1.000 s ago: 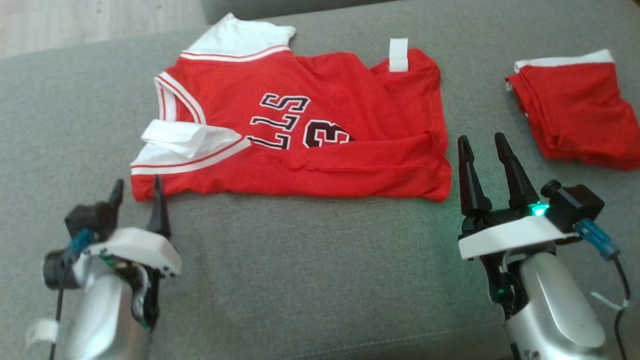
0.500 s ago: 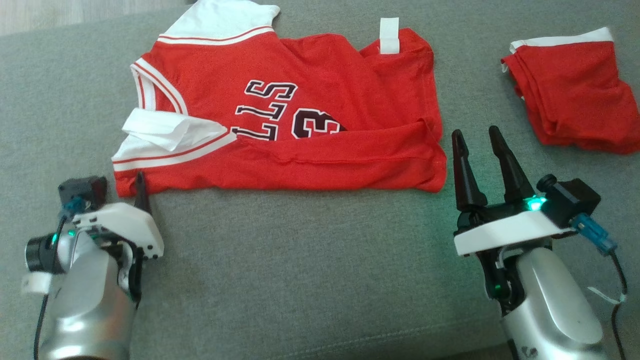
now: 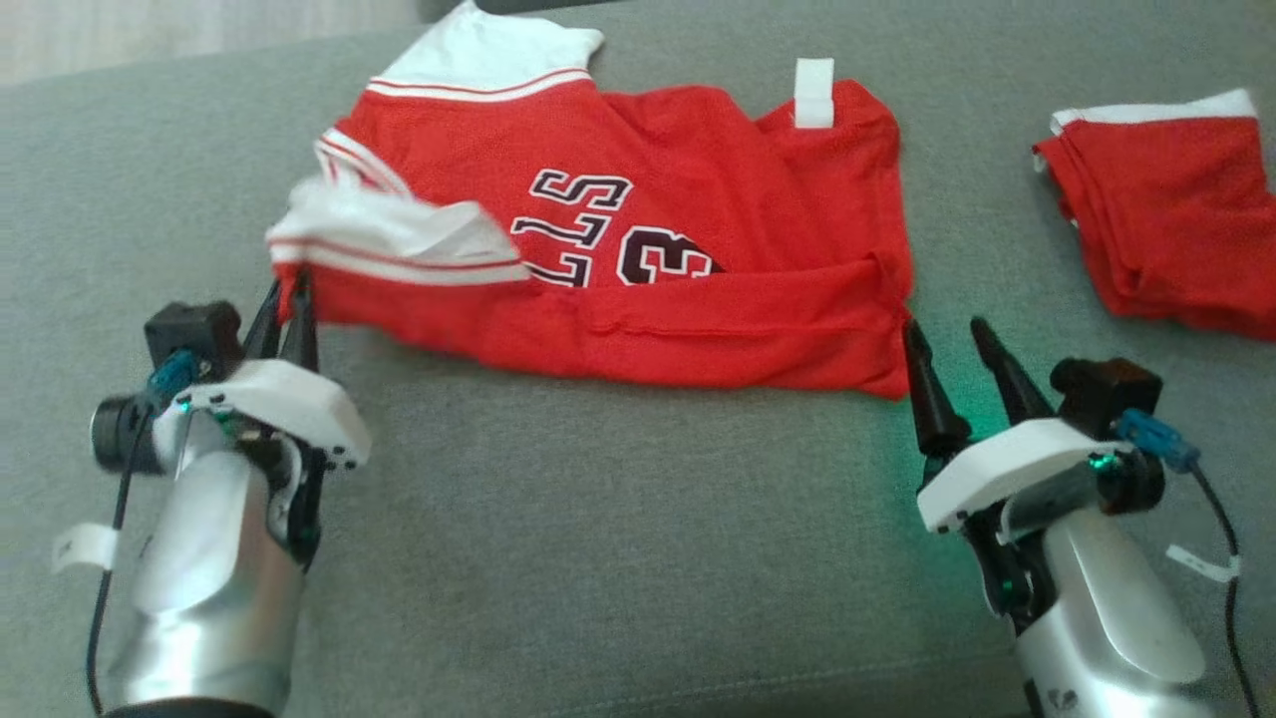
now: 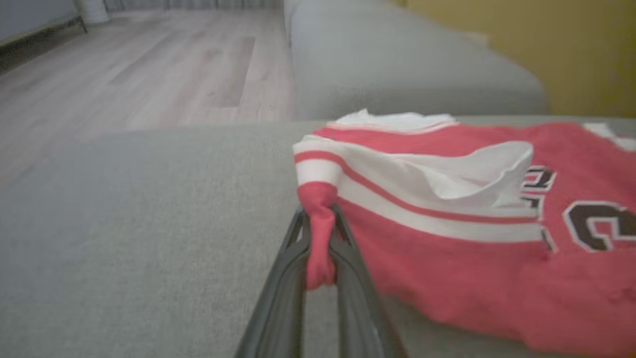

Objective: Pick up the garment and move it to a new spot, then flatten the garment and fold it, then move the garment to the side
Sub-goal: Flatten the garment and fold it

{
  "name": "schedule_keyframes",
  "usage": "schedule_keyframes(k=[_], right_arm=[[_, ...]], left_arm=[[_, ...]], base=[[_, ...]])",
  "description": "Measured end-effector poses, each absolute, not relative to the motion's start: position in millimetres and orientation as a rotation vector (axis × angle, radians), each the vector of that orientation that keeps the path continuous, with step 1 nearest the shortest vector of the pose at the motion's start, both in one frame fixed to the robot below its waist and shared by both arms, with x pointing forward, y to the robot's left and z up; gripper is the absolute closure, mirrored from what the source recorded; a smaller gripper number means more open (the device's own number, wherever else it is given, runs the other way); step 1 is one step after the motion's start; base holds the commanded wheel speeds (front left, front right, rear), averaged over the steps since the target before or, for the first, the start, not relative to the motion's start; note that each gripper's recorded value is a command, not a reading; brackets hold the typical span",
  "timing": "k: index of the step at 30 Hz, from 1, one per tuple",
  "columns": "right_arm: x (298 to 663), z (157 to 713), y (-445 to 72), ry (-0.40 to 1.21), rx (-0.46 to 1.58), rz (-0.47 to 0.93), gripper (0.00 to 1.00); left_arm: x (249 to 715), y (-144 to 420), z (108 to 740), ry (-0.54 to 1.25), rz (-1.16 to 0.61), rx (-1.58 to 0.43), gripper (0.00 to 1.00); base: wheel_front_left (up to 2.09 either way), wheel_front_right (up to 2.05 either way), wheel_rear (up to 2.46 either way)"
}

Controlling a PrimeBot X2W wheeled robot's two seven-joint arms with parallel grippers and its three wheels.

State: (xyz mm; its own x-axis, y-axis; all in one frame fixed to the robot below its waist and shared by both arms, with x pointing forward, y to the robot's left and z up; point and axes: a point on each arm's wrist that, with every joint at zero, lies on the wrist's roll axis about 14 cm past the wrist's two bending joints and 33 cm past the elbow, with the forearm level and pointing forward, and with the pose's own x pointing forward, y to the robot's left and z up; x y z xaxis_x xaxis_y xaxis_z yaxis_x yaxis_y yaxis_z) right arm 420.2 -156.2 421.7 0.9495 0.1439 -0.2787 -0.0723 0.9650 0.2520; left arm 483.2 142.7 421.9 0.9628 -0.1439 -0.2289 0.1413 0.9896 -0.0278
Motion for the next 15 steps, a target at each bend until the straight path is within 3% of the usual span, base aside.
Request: schedule_keyframes(k=[6,10,15], right_arm=[[407.8,388.1,-142.7,0.453,0.300,0.123,0.00],[401.9,370.0,-134.8,0.527,0.328,0.128,0.00],[420.5,371.0,-128.1,0.531,0.353,0.136,0.00]], left_arm=[[467.6,143.1,463.8,0.080,-0.140,-0.037,1.00],[453.5,145.6,462.4,0.080,-0.143,-0.040,1.00],[451.6,145.2,458.7,0.088,-0.146,-0.039,1.00]], base=[[0.00,0.00,0.00],[0.00,0.00,0.00],[0.00,0.00,0.00]])
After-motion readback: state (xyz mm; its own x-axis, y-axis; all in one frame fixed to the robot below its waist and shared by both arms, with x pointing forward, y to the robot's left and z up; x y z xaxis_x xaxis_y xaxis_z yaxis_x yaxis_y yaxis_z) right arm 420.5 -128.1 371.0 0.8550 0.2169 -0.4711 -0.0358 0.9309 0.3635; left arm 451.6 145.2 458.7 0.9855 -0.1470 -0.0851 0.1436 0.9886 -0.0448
